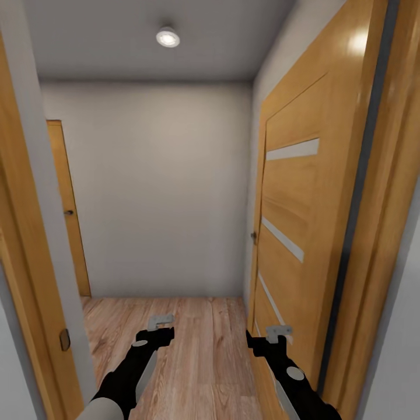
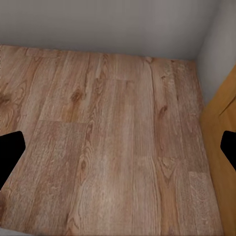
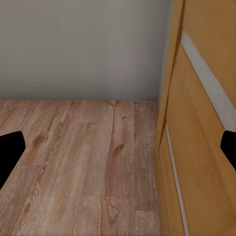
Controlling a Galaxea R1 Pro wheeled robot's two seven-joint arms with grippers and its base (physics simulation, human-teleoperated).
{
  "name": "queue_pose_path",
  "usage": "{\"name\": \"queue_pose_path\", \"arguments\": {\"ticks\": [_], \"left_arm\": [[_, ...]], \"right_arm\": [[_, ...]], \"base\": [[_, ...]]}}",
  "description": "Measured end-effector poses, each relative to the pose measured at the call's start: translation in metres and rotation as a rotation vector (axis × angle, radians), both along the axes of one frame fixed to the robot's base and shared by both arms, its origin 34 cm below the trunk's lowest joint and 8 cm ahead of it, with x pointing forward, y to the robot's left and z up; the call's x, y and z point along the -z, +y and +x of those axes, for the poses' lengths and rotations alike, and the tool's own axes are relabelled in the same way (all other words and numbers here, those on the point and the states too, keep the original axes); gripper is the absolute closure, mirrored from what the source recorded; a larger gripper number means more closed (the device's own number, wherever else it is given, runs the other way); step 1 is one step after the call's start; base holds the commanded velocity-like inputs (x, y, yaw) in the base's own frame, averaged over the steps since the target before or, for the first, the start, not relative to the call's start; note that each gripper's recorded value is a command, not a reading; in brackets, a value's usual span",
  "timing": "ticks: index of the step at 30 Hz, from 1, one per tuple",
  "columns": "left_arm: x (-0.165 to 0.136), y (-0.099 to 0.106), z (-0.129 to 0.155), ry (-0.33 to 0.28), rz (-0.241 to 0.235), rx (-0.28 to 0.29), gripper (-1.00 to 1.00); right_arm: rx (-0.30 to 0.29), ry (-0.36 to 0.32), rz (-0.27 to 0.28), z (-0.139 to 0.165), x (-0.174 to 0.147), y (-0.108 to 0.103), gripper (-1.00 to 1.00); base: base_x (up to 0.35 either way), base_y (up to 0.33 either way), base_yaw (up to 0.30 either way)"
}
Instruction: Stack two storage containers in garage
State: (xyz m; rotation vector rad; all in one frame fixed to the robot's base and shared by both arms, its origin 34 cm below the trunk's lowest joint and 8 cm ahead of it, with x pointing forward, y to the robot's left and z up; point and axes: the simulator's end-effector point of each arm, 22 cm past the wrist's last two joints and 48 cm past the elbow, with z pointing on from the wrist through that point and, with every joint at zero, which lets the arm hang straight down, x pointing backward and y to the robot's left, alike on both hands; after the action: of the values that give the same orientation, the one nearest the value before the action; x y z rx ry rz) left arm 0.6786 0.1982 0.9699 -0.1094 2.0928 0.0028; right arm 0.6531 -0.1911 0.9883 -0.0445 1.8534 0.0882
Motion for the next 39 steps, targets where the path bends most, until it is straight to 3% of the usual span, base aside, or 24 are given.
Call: {"name": "queue_pose_path", "arguments": {"ticks": [9,23,39], "left_arm": [[0.0001,0.0007,0.0,0.0,0.001,0.0,-1.0],[-0.0002,0.0007,-0.0002,0.0,0.001,0.0,-1.0],[0.0,0.0,0.0,0.0,0.0,0.0,-1.0]], "right_arm": [[-0.001,0.002,-0.001,-0.0002,0.0006,0.0004,-1.0],[-0.001,0.001,-0.001,-0.0004,0.0003,0.0005,-1.0],[-0.001,0.001,-0.001,-0.0002,0.0006,0.0005,-1.0]], "base": [[0.016,0.016,0.0],[0.276,0.0,0.0],[0.016,0.048,0.0]]}}
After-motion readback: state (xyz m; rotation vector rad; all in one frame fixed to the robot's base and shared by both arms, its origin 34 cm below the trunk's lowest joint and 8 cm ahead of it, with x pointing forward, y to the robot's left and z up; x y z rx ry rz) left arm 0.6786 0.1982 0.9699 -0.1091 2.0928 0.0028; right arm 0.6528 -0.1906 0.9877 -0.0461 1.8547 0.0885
